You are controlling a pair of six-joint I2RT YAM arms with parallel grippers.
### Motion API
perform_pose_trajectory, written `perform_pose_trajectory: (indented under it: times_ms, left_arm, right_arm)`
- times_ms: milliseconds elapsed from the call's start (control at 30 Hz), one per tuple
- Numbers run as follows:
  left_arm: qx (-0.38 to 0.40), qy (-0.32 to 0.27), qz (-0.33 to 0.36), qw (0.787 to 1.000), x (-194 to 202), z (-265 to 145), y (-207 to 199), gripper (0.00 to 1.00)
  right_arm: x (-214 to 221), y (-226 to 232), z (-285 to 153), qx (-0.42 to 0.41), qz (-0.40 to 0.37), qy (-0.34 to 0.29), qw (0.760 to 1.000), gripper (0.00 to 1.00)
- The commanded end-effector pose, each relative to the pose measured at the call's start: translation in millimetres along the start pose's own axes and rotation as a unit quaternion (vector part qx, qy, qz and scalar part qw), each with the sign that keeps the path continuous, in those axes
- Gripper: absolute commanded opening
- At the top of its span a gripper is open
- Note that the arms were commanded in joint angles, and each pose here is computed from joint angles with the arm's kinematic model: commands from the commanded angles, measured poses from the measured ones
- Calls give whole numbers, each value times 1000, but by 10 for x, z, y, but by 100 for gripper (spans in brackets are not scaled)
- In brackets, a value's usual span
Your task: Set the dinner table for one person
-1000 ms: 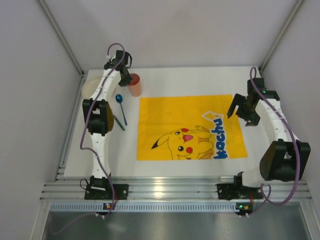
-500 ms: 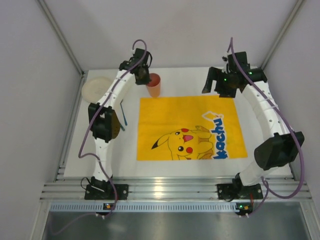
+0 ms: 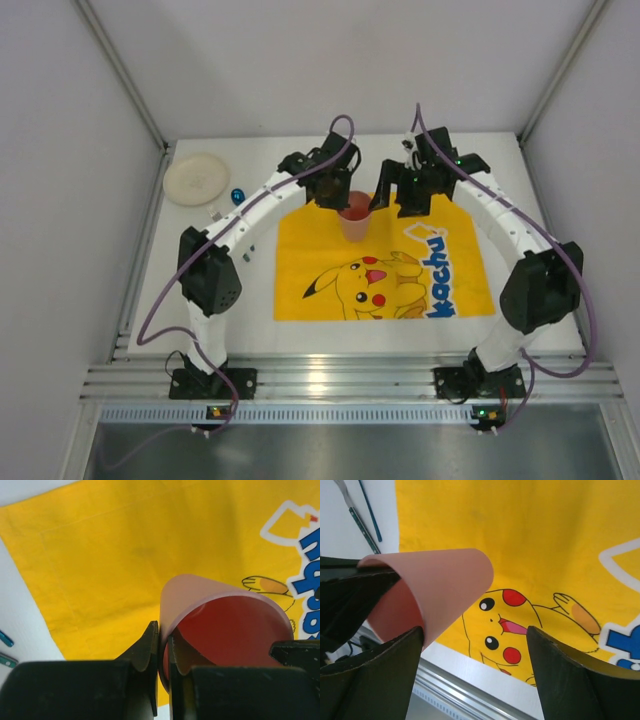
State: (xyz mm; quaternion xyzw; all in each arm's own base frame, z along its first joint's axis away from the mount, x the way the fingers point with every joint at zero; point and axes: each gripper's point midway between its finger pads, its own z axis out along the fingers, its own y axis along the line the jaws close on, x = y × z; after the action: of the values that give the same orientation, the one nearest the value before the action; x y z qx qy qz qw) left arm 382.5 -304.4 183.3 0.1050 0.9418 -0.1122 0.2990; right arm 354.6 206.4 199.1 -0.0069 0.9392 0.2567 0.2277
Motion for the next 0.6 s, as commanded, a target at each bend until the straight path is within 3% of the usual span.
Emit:
perform_pose_trajectory:
  times_ms: [0, 167, 267, 400, 467, 533, 567]
  left_arm:
    - [35, -61, -23, 997, -282, -451, -91, 0]
    - [86, -65, -5, 994, -307, -585, -328, 0]
    - [97, -64, -1, 993, -296, -611, -387, 0]
    - [107, -65, 2, 992, -294, -641, -449, 1]
    - [109, -70, -1, 992, -321, -654, -464, 18]
    - [97, -80, -6, 992, -373, -686, -418, 42]
    - [91, -85, -8, 992, -397, -696, -397, 49]
  right_arm:
    - [59, 1, 96, 1, -7, -14, 1000, 82]
    - [345, -31, 345, 15, -16, 21, 1000, 58]
    - [343, -5, 352, 31, -27, 23, 999, 28]
    - [251, -28, 279, 60, -39, 15, 997, 2]
    - [157, -70, 224, 85, -47, 4, 995, 0]
    - [84, -94, 137, 102, -56, -2, 993, 0]
    - [23, -155, 94, 124, -59, -12, 990, 0]
